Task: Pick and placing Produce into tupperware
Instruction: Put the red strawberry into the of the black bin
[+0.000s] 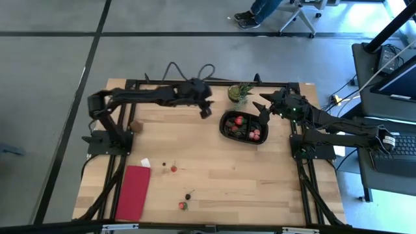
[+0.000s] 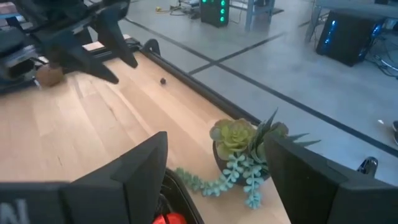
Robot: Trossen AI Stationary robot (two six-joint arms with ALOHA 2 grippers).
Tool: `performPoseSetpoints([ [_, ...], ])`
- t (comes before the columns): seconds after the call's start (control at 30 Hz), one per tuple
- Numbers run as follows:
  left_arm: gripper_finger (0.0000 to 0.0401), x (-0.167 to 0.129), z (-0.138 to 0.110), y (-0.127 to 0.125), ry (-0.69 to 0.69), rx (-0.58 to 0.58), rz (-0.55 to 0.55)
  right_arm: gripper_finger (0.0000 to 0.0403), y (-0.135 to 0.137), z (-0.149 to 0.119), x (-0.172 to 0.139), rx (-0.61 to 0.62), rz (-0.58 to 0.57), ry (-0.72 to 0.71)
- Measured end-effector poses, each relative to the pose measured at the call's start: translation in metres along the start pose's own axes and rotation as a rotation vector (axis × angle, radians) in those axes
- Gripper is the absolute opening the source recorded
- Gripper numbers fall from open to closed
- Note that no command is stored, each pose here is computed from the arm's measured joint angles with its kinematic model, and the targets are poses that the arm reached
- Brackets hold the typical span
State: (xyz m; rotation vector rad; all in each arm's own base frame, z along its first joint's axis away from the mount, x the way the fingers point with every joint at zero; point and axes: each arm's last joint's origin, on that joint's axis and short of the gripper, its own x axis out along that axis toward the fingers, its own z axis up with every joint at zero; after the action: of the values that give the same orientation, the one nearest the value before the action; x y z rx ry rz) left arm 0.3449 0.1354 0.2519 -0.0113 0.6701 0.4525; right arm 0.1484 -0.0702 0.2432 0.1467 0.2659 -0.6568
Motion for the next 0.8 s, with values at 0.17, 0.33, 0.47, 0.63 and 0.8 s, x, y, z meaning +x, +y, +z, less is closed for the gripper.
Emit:
performPoseSetpoints([
  [0.17,0.0165,-0.015,-0.019,0.023,0.044,-0.02,0.15,0.0268,0.0,0.0,0.0,0.002,0.0,-0.001],
  [0.33,0.0163,-0.015,-0.026,0.039,0.09,-0.002,0.267,0.0268,0.0,0.0,0.001,0.0,0.0,0.003],
  [0.47,0.0157,-0.016,-0.027,0.046,0.093,-0.023,0.284,0.0268,0.0,-0.001,0.001,-0.001,0.0,0.007],
  [0.63,0.0161,-0.016,-0.028,0.047,0.1,-0.062,0.286,0.0268,0.0,-0.001,0.002,-0.002,-0.001,0.01],
  [0.8,0.0208,-0.016,-0.032,0.046,0.143,-0.032,0.278,0.0268,0.0,-0.001,0.002,-0.002,-0.001,0.009],
])
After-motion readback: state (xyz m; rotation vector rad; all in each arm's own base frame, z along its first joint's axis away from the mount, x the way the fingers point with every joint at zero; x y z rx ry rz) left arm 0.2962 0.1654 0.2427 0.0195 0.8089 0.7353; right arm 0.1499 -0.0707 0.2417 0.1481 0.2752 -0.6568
